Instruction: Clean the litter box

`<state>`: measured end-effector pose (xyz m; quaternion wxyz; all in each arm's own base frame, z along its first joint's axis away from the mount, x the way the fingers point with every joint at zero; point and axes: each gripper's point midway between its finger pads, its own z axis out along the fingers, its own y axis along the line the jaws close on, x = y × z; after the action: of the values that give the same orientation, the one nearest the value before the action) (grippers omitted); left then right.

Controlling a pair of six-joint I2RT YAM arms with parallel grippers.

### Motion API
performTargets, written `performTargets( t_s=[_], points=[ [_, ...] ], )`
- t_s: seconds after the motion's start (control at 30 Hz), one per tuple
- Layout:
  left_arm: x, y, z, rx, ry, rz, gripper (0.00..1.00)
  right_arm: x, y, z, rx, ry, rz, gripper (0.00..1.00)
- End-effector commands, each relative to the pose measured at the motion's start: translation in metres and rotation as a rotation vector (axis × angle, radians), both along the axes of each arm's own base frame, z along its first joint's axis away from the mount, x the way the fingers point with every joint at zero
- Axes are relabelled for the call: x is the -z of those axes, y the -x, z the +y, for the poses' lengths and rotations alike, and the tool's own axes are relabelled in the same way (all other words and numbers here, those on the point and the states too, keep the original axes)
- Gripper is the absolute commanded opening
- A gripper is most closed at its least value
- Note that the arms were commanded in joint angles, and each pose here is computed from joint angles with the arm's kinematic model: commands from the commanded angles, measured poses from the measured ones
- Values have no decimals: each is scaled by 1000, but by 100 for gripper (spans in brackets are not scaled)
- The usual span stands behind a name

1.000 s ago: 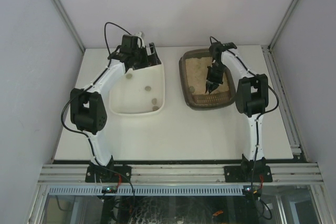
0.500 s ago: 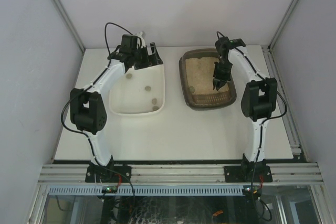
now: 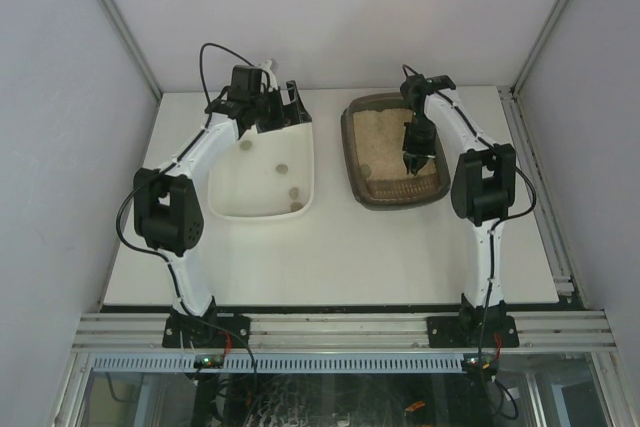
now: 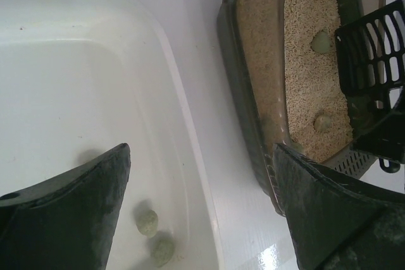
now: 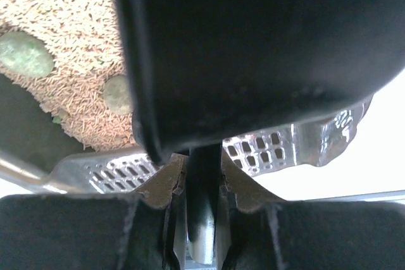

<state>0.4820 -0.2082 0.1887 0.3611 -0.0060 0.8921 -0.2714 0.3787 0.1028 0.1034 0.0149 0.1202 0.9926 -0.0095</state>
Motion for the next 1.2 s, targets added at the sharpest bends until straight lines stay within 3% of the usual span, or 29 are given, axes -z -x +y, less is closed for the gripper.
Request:
performTargets(
  t_s=[0.0, 0.5, 0.83, 1.17],
  points=[
    [-10, -3, -5, 10, 24, -31, 97, 1, -10, -9, -1, 21, -14, 0],
    [-6, -2, -6, 4, 38, -17, 97, 30, -15, -6, 8, -13, 53, 0],
    [-2, -1, -4, 4, 27, -17, 97, 52, -14, 40, -20, -205, 121, 0],
    [-1, -1, -2, -1, 25, -15, 96, 52, -20, 81, 19, -497, 176, 0]
  ],
)
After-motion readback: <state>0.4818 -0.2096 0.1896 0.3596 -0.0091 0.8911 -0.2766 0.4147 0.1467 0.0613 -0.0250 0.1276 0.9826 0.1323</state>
